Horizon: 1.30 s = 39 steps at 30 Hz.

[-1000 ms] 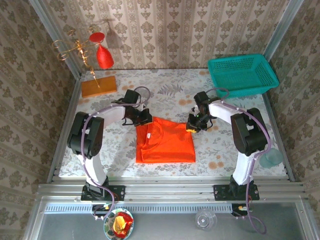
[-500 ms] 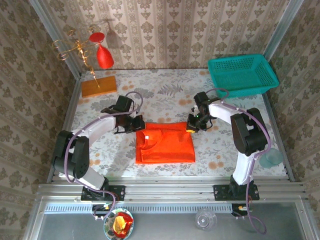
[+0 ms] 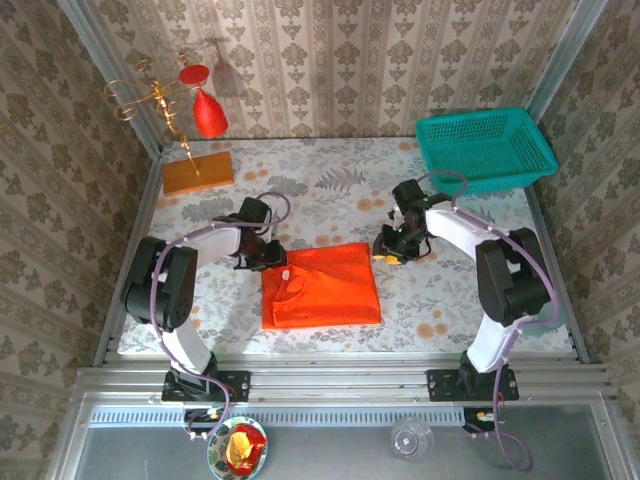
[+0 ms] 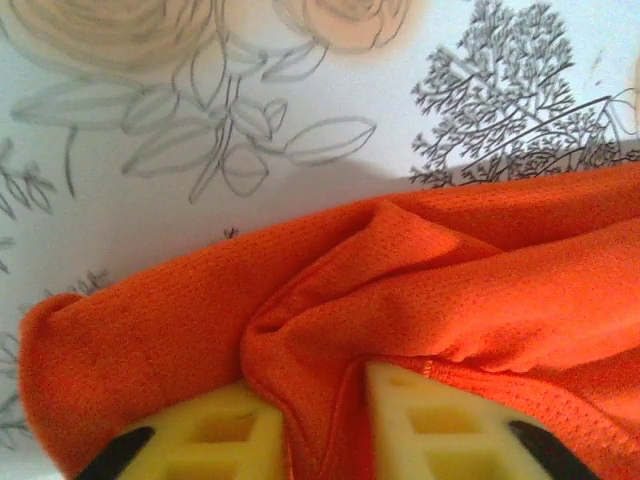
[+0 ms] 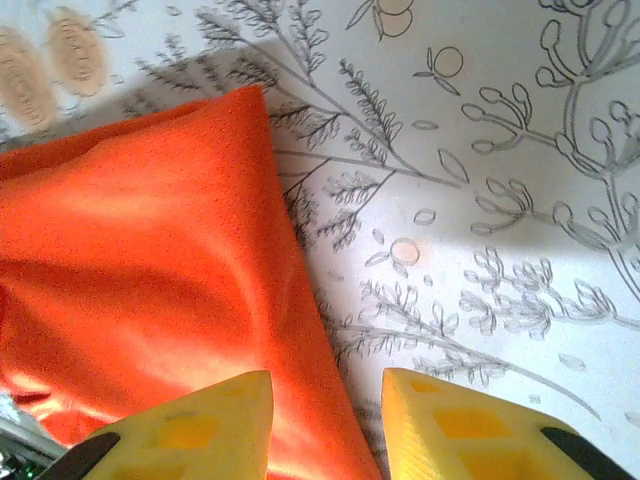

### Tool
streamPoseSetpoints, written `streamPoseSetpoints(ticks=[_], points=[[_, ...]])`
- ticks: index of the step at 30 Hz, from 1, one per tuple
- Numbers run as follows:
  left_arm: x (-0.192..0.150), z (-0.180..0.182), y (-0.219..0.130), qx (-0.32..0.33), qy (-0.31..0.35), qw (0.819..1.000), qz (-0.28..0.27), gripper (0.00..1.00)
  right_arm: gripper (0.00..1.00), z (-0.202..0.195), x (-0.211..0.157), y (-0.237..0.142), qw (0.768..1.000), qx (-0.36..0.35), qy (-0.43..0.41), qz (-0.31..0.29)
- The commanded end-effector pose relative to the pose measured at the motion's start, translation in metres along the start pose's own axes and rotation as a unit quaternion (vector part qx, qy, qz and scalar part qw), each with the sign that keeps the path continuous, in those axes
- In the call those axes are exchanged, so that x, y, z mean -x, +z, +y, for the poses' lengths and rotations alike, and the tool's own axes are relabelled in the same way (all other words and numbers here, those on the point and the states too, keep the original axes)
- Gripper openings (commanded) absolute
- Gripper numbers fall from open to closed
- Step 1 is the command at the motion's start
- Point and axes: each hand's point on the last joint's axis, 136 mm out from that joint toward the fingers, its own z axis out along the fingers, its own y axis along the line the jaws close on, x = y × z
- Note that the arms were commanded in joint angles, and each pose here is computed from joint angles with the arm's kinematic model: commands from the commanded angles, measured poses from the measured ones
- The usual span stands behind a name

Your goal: Fold the inside-out t-shirt

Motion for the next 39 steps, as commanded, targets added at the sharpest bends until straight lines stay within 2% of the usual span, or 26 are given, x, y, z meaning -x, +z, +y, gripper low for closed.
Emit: streamPoseSetpoints(ticks=[1, 4, 7, 11, 15, 21, 27, 30, 33, 35, 39], points=[[0.016, -0.008, -0.034, 0.013, 0.023, 0.999, -0.042, 0.36, 0.37, -0.003, -0.02, -0.011, 1.0, -0.016, 0.0, 0.007], [0.008, -0.022, -0.06, 0.002, 0.035, 0.998, -0.052, 0.42, 0.38, 0.003, -0.03, -0.008, 1.0, -0.006, -0.007, 0.017], [-0.017, -0.031, -0.065, -0.017, 0.033, 0.999, -0.033, 0.41, 0.4, 0.011, -0.04, 0.005, 0.999, 0.001, -0.021, 0.042], [-0.058, -0.038, -0.05, -0.03, 0.033, 0.999, 0.011, 0.35, 0.42, 0.004, -0.044, 0.021, 0.997, -0.031, -0.029, 0.056], [-0.08, -0.027, -0.033, -0.019, 0.018, 0.999, 0.03, 0.33, 0.42, -0.003, -0.045, 0.031, 0.996, -0.049, -0.031, 0.065], [-0.087, 0.0, -0.025, 0.045, 0.012, 0.998, 0.032, 0.4, 0.44, -0.006, -0.048, 0.049, 0.995, -0.048, -0.028, 0.084], [-0.091, -0.02, -0.014, -0.027, -0.003, 0.999, 0.042, 0.24, 0.43, -0.007, -0.052, 0.062, 0.995, -0.036, -0.018, 0.095], [-0.09, -0.023, -0.019, -0.034, -0.006, 0.999, 0.032, 0.15, 0.38, -0.009, -0.052, 0.065, 0.995, -0.036, -0.013, 0.093], [-0.087, -0.024, -0.035, -0.03, -0.001, 0.999, 0.012, 0.05, 0.23, -0.014, -0.052, 0.066, 0.995, -0.048, -0.007, 0.089], [-0.088, -0.022, -0.046, -0.025, 0.0, 1.0, 0.003, 0.01, 0.14, -0.019, -0.052, 0.067, 0.994, -0.063, -0.005, 0.09], [-0.1, -0.01, -0.053, -0.004, -0.004, 1.0, 0.004, 0.0, 0.1, -0.027, -0.053, 0.065, 0.993, -0.084, -0.003, 0.089]])
